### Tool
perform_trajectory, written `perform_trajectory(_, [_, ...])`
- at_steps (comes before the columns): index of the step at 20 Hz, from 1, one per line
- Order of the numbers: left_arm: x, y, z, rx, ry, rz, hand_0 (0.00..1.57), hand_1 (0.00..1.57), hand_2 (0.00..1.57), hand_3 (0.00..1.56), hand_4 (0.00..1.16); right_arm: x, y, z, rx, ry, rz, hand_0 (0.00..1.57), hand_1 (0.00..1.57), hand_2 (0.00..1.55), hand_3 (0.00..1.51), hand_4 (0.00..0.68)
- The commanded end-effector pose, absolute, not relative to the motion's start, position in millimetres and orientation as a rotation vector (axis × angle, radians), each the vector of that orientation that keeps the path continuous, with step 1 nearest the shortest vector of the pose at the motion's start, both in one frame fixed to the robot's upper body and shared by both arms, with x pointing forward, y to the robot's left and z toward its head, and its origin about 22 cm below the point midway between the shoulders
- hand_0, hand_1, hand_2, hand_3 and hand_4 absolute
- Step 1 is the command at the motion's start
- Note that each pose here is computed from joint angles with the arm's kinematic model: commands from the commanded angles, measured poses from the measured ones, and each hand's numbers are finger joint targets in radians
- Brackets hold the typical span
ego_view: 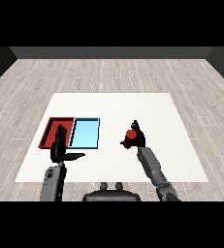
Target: Pick the red can and put it in the red box
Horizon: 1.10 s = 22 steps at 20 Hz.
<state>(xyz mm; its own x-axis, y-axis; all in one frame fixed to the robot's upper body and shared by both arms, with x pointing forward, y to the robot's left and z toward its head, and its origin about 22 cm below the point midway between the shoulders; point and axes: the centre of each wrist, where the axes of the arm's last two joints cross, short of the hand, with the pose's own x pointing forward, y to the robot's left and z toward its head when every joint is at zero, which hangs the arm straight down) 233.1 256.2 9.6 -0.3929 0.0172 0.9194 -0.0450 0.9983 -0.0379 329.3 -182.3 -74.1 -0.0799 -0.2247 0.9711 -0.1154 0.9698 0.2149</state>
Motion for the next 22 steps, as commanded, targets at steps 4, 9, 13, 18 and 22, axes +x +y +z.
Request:
perform_trajectory(4, [248.1, 265.2, 17.7, 0.018, -1.978, 0.051, 0.0, 0.0, 0.0, 0.0, 0.0, 329.9, -167.4, -88.1, 0.133, -1.634, -0.079, 1.47, 1.47, 1.47, 1.43, 0.579])
perform_trajectory(9, [223.8, 262.1, 7.9, 0.028, -1.978, 0.056, 0.0, 0.0, 0.0, 0.0, 0.0, 331.4, -174.3, -67.8, 0.095, -1.649, -0.059, 1.5, 1.5, 1.46, 1.44, 0.667])
perform_trajectory(13, [244.3, 244.9, 13.8, 0.039, -1.978, 0.041, 0.0, 0.0, 0.0, 0.0, 0.0, 343.1, -173.8, -38.0, 0.07, -1.679, -0.028, 1.46, 1.46, 1.45, 1.43, 0.656])
perform_trajectory(18, [246.9, 255.4, 16.5, 0.005, -1.966, 0.031, 0.0, 0.0, 0.0, 0.0, 0.0, 330.0, -165.4, -52.1, 0.04, -1.733, 0.024, 1.47, 1.47, 1.46, 1.42, 0.652])
perform_trajectory(22, [246.9, 244.8, 15.5, -0.014, -1.965, 0.033, 0.0, 0.0, 0.0, 0.0, 0.0, 339.0, -156.9, -32.5, 0.083, -1.788, 0.002, 1.44, 1.44, 1.44, 1.41, 0.653])
